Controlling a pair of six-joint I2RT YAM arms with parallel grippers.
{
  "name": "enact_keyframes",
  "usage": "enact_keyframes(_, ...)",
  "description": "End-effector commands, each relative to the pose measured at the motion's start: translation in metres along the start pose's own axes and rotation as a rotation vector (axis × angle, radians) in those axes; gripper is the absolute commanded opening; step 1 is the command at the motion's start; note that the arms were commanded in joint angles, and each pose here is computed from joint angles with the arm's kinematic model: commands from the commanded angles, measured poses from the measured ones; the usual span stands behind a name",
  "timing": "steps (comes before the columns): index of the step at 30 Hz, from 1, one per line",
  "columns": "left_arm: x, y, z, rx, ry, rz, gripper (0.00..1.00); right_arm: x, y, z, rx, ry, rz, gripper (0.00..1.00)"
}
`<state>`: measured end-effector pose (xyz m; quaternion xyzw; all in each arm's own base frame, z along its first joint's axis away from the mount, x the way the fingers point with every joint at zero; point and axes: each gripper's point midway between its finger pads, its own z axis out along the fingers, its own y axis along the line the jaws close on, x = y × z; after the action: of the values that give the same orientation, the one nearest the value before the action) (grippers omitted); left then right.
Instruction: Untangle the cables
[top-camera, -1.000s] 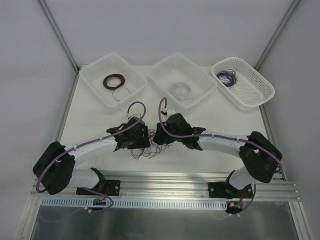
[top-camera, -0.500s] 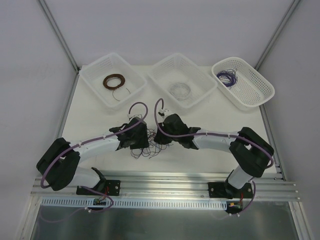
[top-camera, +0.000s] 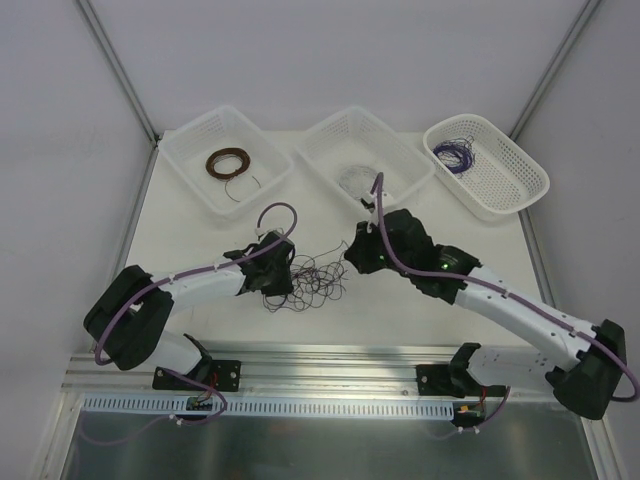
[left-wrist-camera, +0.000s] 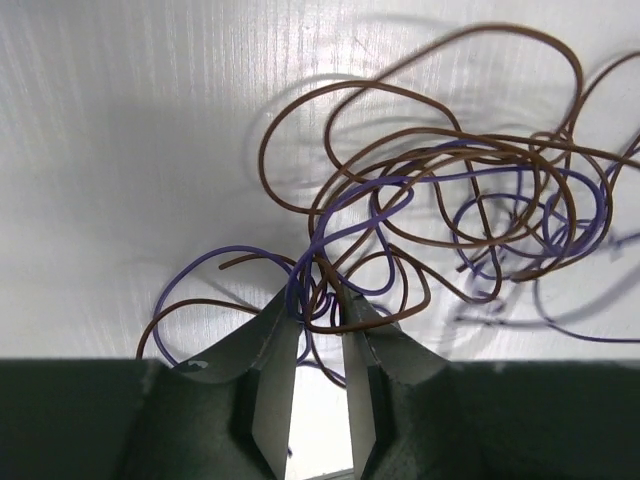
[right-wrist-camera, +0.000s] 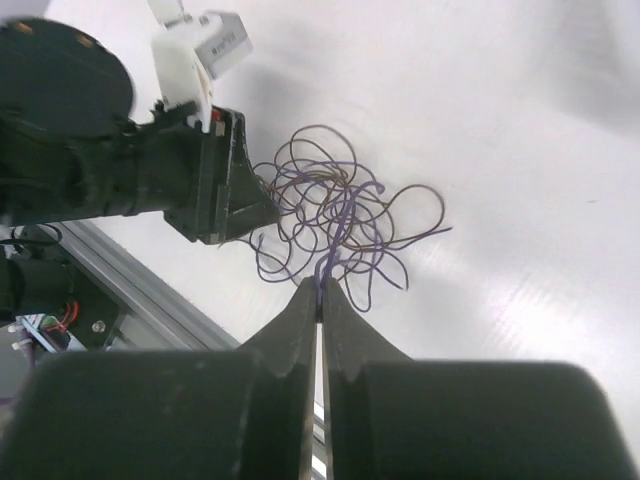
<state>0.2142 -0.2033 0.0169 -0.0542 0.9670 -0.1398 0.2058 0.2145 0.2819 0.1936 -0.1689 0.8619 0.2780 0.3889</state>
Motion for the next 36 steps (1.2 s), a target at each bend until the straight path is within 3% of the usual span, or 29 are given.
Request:
enact_keyframes(1,-0.002,-0.002,0.003,-0.003,0.013,-0.018,0.23,-0.040,-0.014,-0.053,0.063,-0.079,-0.052,0.01)
enact_keyframes(9,-0.003,0.001,0.003,-0.007,0.011,-0.029,0.14,-0.064,-0.050,-0.126,0.180,-0.152,-0.053,0.03)
enact_keyframes(21,-0.007,0.001,-0.010,0.023,-0.026,-0.040,0.13,0.049,-0.114,-0.067,0.320,0.086,0.116,0.04)
enact_keyframes(24,-0.011,0.000,-0.015,0.041,-0.048,-0.038,0.13,0.070,-0.124,-0.057,0.357,0.146,0.153,0.17)
enact_keyframes(25,-0.012,-0.001,-0.017,0.043,-0.054,-0.031,0.13,0.076,-0.126,-0.055,0.373,0.167,0.166,0.28)
enact_keyframes(26,-0.011,0.001,-0.018,0.042,-0.054,-0.026,0.13,0.078,-0.127,-0.054,0.380,0.175,0.173,0.32)
enact_keyframes(31,-0.013,0.010,-0.024,0.025,-0.077,-0.017,0.13,0.068,-0.128,-0.060,0.394,0.136,0.173,0.53)
enact_keyframes(36,-0.013,0.014,-0.028,0.028,-0.081,-0.019,0.15,0.066,-0.141,-0.062,0.467,0.135,0.171,0.56)
